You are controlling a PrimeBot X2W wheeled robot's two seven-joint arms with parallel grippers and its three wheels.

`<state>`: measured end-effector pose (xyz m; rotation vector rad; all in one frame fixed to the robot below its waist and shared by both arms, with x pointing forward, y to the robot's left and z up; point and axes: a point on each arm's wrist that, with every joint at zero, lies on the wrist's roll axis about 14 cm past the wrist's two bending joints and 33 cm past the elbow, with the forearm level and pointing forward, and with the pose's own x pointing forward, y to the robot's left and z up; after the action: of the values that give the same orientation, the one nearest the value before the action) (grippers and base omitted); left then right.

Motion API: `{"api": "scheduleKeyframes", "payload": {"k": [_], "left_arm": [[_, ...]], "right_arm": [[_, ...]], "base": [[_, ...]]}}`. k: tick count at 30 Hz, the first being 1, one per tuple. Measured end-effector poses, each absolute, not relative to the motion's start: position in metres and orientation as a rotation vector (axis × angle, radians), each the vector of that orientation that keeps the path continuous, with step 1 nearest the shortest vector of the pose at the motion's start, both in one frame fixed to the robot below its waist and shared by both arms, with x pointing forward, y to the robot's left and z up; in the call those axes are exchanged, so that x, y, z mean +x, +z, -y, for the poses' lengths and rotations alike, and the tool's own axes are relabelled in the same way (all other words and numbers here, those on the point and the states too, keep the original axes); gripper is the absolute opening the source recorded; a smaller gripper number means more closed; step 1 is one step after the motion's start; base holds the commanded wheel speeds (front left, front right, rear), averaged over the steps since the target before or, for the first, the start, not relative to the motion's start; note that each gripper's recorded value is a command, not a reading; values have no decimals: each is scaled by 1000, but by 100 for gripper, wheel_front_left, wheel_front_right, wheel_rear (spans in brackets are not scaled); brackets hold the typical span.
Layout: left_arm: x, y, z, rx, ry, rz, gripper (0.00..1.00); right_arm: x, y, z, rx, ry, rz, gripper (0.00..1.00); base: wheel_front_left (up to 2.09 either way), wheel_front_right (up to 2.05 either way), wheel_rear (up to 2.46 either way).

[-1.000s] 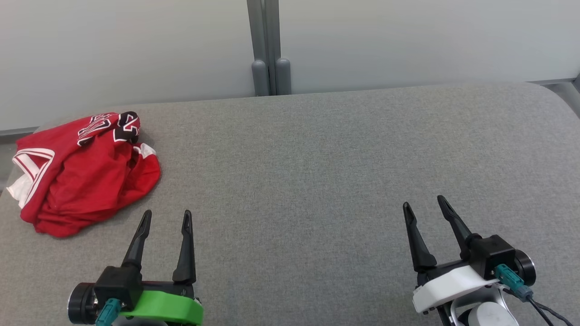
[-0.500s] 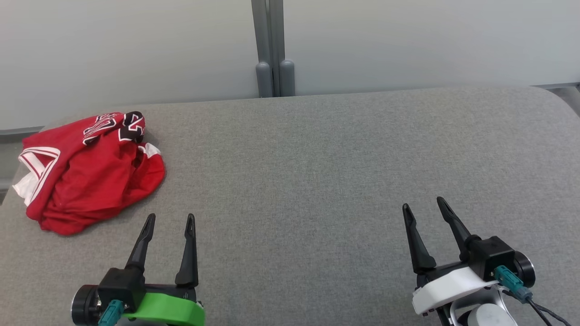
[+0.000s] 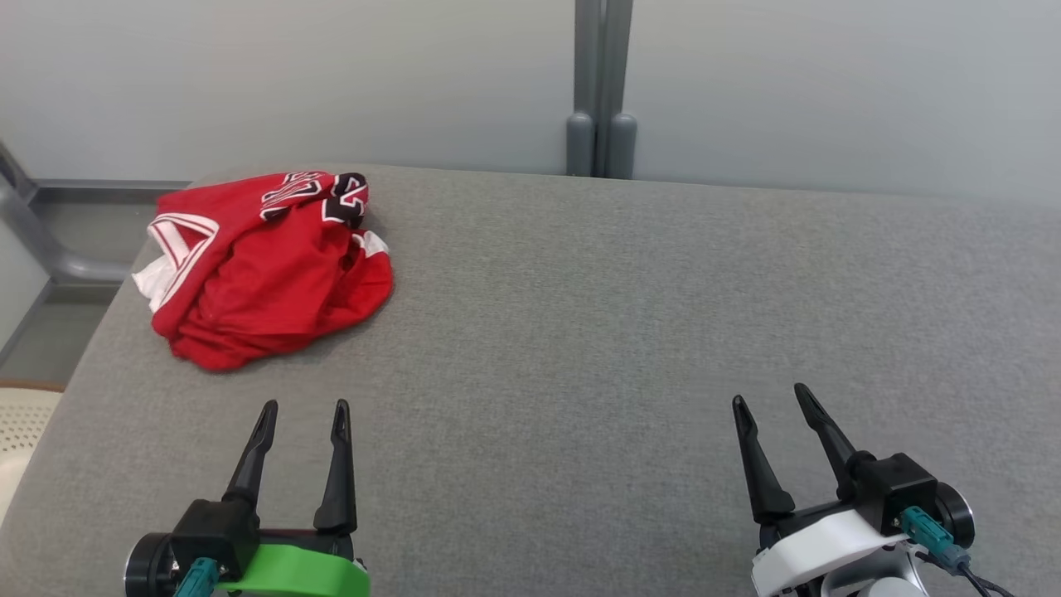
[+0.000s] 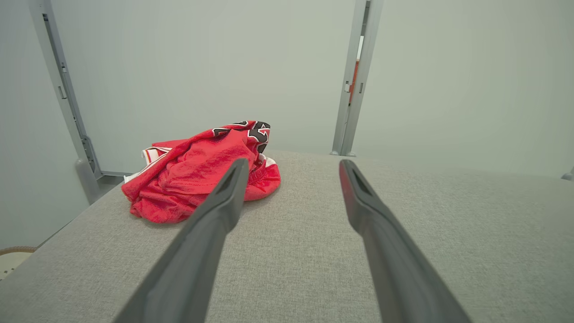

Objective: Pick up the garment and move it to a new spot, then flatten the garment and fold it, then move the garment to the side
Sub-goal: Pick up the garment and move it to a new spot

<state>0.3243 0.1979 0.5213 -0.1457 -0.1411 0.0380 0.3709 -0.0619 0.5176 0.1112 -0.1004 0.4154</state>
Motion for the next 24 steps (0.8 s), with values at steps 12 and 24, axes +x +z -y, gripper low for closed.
{"api": "scheduleKeyframes", "payload": {"k": [12,24], "left_arm": [[273,525,-259,-160,259,182,100],[236,524,-293,-143,405,190,100]], "right_arm": [[369,516,-3,120,611,82,100],[363,517,-50,131,751,71,100]], "base": [[0,0,0],[0,0,0]]}}
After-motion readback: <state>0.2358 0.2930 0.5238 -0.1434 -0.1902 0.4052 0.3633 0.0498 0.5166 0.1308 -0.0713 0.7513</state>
